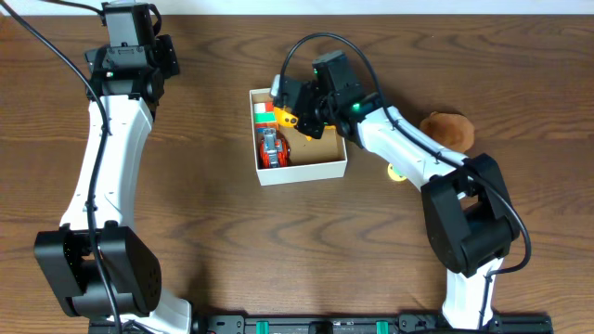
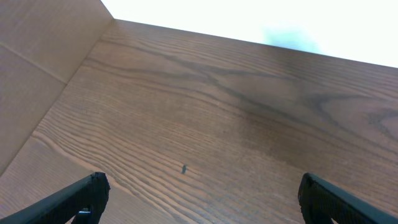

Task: Pack container
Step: 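Lower the orange toy into the box beside the cube and truck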

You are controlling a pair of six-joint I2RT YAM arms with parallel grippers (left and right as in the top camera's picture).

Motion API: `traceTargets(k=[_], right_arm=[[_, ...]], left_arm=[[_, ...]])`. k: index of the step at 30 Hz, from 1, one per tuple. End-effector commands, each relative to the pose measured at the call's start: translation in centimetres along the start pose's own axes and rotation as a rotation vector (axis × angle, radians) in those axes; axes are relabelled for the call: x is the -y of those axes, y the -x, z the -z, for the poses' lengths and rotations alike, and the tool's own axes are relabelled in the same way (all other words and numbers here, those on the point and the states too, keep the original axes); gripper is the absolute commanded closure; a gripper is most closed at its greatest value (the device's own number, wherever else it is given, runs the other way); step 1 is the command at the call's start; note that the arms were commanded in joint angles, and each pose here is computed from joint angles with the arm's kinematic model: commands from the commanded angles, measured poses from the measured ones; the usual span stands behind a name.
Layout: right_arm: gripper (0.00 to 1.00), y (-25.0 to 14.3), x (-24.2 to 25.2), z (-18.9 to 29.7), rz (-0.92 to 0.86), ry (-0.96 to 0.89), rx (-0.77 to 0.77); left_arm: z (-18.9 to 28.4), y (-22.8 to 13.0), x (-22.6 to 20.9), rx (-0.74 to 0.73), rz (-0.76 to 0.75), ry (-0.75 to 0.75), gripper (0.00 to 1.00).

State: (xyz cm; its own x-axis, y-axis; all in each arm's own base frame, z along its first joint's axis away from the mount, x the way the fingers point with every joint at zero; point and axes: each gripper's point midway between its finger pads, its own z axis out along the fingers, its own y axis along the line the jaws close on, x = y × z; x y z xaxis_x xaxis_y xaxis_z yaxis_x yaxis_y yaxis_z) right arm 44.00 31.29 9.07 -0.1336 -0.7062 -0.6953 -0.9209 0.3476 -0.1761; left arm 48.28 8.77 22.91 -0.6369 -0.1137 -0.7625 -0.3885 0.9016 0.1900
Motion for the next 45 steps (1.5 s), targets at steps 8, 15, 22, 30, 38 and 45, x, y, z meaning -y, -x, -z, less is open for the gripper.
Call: traceTargets(k=[8, 15, 22, 30, 38, 45], right_arm=[[0.99, -1.9, 1.4, 0.5, -0.058, -0.009, -0.044], [0.99, 1.8, 2.4, 0.4, 0.013, -0.066, 0.079], [0.99, 4.5, 0.4, -0.1, 0.047, -0.036, 0.105], [0.99, 0.6, -2.0, -2.6, 0.002, 0.047, -0.017], [0.99, -1.9, -0.4, -3.2, -0.026, 0.001, -0.08], [0.99, -5.0, -0.1, -2.6, -0.09, 0.03, -0.164]], left_arm=[[0.9, 1.2, -0.5, 0.03, 0.018, 0.006, 0.02], [0.9, 1.2, -0.5, 0.03, 0.018, 0.006, 0.02], [0.9, 1.2, -0.5, 0.03, 0.018, 0.006, 0.02], [0.9, 1.2, -0.5, 0.03, 0.018, 0.006, 0.02], [0.9, 1.2, -0.5, 0.03, 0.018, 0.006, 0.02], [0.9, 1.2, -0.5, 0.03, 0.018, 0.006, 0.02]])
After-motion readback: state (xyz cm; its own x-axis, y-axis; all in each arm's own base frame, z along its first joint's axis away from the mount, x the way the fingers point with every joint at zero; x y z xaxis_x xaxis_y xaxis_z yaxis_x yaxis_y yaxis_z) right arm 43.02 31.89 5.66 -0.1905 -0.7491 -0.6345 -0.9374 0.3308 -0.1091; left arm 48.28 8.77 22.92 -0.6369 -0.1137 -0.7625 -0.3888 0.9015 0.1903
